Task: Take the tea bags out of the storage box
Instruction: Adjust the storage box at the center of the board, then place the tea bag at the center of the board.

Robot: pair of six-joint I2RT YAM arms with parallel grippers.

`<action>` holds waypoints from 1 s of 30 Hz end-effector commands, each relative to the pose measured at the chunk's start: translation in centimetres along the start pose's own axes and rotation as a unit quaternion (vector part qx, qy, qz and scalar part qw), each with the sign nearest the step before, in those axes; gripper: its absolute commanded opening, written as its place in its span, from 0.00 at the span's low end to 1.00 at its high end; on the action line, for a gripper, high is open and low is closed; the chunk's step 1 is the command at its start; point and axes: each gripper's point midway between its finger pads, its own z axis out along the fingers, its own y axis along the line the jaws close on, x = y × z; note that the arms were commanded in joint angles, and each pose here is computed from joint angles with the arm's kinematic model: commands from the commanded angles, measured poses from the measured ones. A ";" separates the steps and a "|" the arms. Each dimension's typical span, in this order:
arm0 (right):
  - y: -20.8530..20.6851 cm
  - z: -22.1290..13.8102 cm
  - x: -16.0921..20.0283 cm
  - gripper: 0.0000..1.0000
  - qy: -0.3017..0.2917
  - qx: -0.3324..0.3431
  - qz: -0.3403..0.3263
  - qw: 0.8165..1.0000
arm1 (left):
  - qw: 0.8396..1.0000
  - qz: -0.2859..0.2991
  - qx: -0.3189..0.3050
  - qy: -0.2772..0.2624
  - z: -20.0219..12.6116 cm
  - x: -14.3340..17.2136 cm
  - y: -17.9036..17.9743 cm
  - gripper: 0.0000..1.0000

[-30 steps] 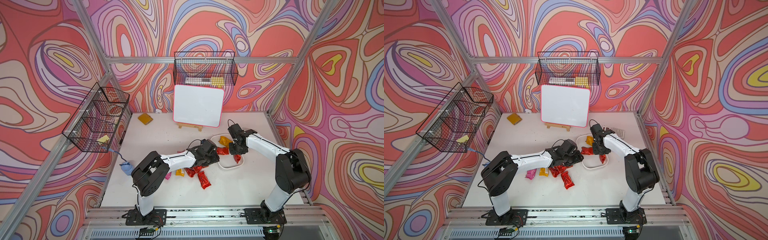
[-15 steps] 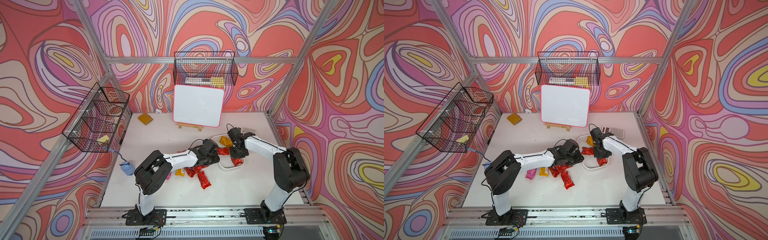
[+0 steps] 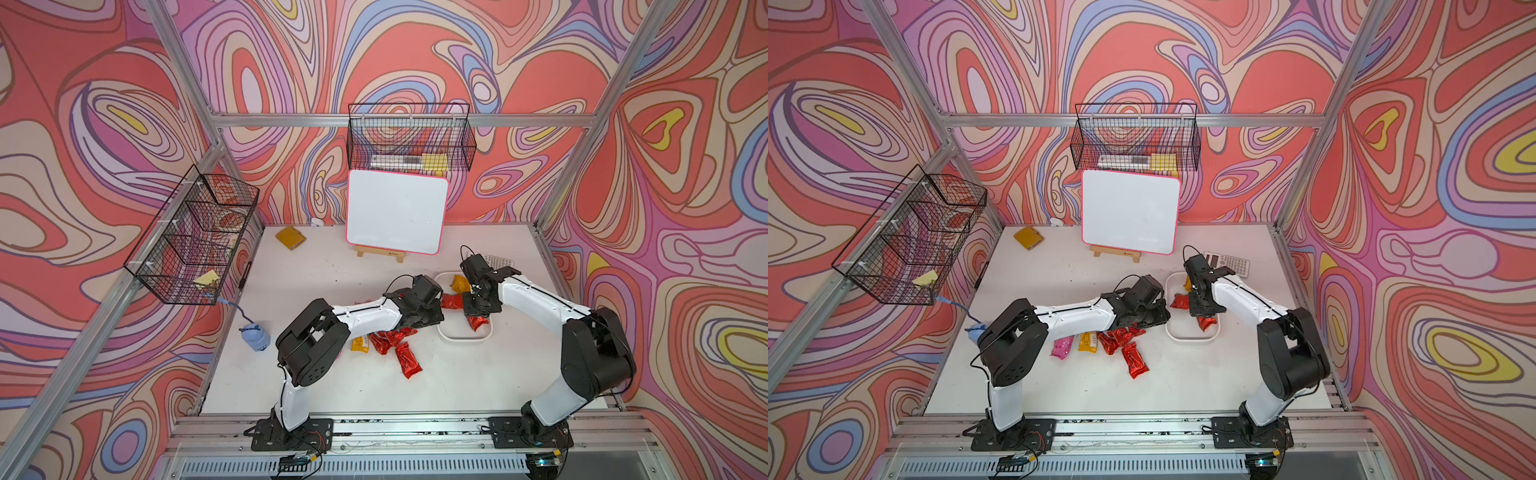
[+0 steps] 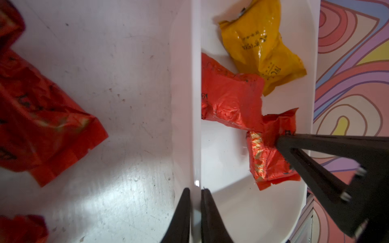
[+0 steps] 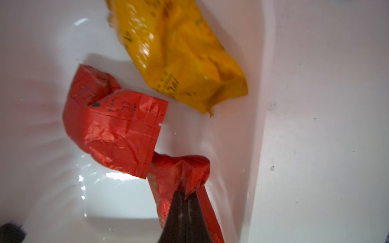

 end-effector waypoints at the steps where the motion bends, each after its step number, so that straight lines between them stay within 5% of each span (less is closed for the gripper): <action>1: -0.7 -1.7 0.8 0.02 -0.007 0.002 0.022 1.000 | 0.999 0.030 -0.029 0.022 0.9 1.4 0.7 0.13; 6: -0.9 -4.3 1.5 0.02 -0.023 -0.020 0.054 0.998 | 0.999 0.034 -0.020 0.019 1.0 1.2 0.0 0.19; 15: 1.4 -8.0 2.9 0.02 -0.029 -0.124 0.120 0.985 | 0.998 0.017 0.009 -0.061 -4.1 -2.1 -1.3 0.51; 22: 8.1 -9.3 2.9 0.02 -0.030 -0.184 0.107 0.977 | 0.984 -0.086 -0.018 -0.153 -9.9 -3.8 4.4 0.56; 30: 14.1 -6.0 4.7 0.02 -0.005 -0.176 0.088 0.981 | 0.960 -0.144 -0.081 -0.224 -15.0 -4.2 10.7 0.56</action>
